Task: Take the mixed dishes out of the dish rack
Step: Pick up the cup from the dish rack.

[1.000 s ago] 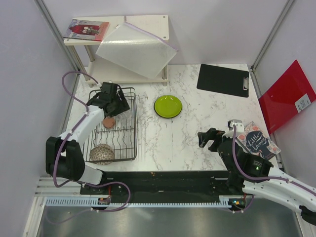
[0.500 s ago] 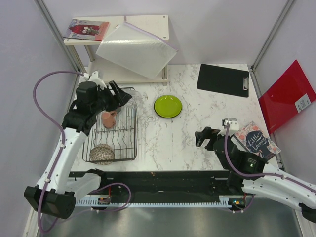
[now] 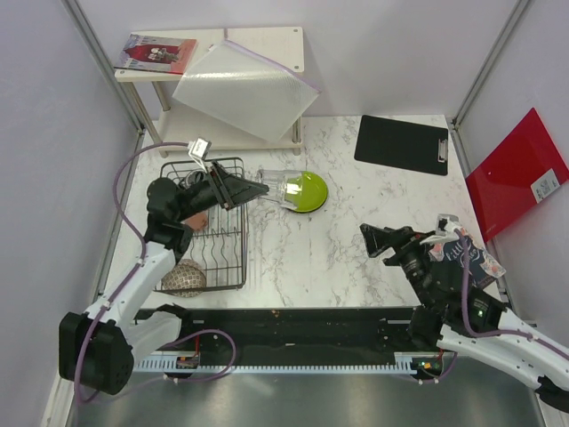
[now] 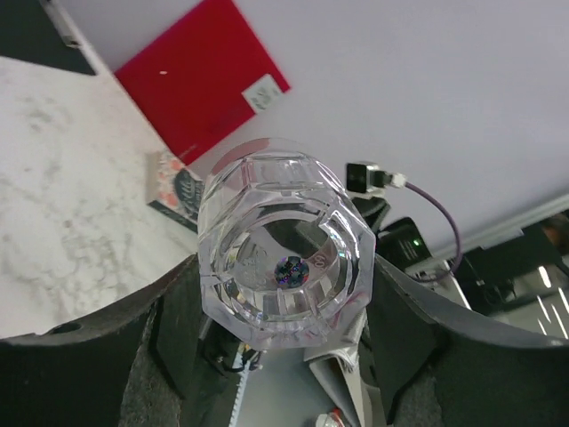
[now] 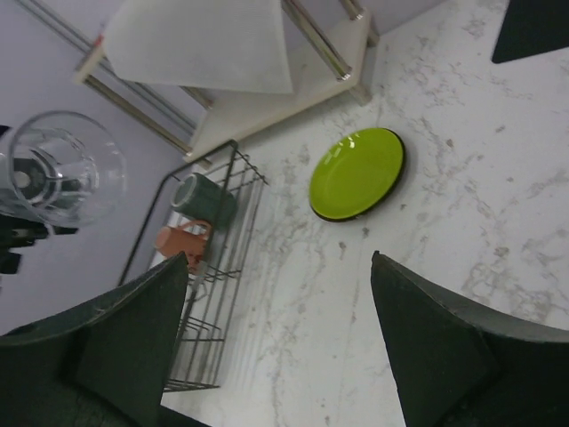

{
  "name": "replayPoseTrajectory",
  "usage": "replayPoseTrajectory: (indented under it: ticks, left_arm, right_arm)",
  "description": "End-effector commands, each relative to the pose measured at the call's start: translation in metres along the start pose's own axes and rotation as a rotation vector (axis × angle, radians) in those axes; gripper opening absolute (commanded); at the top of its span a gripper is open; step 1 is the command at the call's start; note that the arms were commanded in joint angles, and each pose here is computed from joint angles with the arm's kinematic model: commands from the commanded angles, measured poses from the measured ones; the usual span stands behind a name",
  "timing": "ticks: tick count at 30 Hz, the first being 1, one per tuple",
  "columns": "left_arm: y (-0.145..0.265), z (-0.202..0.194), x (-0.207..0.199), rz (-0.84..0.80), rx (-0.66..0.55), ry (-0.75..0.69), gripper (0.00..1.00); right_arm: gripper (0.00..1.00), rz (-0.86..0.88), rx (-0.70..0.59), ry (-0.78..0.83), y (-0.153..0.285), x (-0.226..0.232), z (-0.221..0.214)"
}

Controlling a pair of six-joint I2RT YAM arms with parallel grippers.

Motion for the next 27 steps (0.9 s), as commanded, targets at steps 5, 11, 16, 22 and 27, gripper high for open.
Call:
replayPoseTrajectory:
  ticks: [5, 11, 16, 22, 27]
  left_arm:
    - [-0.018, -0.035, -0.072, -0.417, 0.077, -0.107, 0.02]
    - [-0.034, -0.046, -0.076, -0.444, 0.097, -0.084, 0.02]
    - [-0.041, -0.048, -0.075, -0.432, 0.102, -0.077, 0.02]
    - [-0.044, -0.051, -0.076, -0.445, 0.112, -0.077, 0.02]
    - [-0.041, -0.055, -0.076, -0.443, 0.119, -0.074, 0.02]
  right_arm:
    - [0.93, 0.381, 0.026, -0.143, 0.010, 0.061, 0.007]
    - [0.93, 0.491, 0.035, -0.128, 0.005, 0.089, 0.007]
    - [0.93, 0.538, 0.033, -0.106, 0.001, 0.101, 0.006]
    - [0.89, 0.508, 0.077, -0.057, -0.015, 0.105, -0.012]
    - [0.64, 0.475, 0.096, -0.032, -0.024, 0.103, -0.020]
Point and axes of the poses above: each gripper's point midway between its finger pads, its own y axis back along the fingers, its own x axis along the line the jaws close on, z = x × y, the point moved 5 cm from there along y, back along the fingers, and after that the axes turned 10 degrees about -y, right-handed, at the moved point
